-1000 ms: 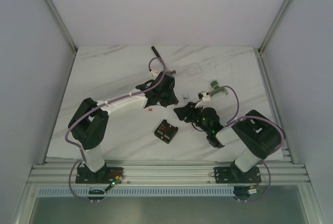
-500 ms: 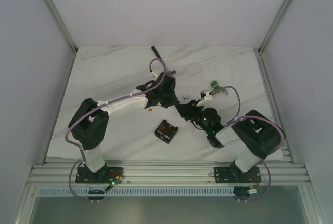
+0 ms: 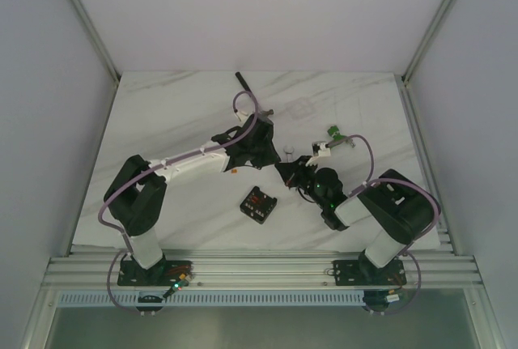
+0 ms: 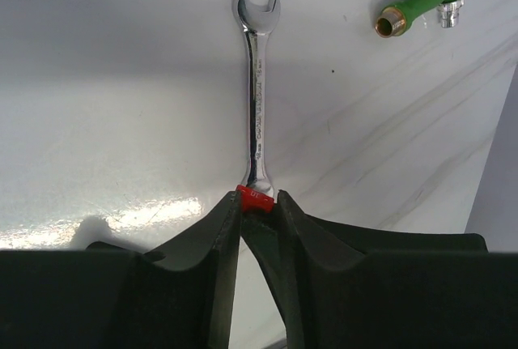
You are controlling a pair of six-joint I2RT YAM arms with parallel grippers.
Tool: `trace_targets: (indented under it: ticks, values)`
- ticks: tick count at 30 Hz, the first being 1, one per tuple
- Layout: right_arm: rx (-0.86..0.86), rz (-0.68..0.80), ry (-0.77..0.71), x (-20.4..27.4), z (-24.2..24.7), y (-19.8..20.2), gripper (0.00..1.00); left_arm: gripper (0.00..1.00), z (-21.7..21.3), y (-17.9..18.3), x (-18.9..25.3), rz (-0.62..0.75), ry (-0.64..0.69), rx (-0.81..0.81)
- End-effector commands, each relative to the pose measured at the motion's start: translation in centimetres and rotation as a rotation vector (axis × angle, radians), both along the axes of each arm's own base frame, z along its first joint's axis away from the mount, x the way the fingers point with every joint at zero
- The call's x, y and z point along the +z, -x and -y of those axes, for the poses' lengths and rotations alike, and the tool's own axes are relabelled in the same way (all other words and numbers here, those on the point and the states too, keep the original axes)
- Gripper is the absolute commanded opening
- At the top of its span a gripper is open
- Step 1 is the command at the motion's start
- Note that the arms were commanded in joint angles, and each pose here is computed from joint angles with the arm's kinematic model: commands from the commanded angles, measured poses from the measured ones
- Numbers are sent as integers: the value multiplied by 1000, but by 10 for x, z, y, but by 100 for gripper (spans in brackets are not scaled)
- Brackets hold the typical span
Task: Snap on the fuse box
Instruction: Pick up the fuse from the center of the board.
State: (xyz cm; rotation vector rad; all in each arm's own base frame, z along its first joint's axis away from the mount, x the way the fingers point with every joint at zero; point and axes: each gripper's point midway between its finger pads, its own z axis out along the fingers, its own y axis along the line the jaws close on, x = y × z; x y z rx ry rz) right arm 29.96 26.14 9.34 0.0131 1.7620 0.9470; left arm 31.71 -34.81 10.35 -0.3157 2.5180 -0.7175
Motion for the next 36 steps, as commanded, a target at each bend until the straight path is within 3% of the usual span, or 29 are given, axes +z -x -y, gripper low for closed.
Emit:
trace_targets:
  ticks: [1,3,9,15,22,28,36]
  values:
    - [-3,64,-22,15,-2,-5,0,35,5,5,12,11,38,-10]
    - [6,68,-14,16,-2,-4,0,38,4,5,13,17,34,-14]
    - [85,106,26,22,-1,4,0,64,-13,1,34,133,-17,-48]
    - [231,172,67,42,3,16,0,75,-35,2,59,318,-128,-179]
    - [406,252,164,64,5,33,0,71,-42,10,89,555,-159,-376]
    - [572,322,206,87,10,48,0,67,-35,36,124,754,-53,-613]
    - [734,380,203,109,2,61,0,61,-19,71,141,892,63,-865]
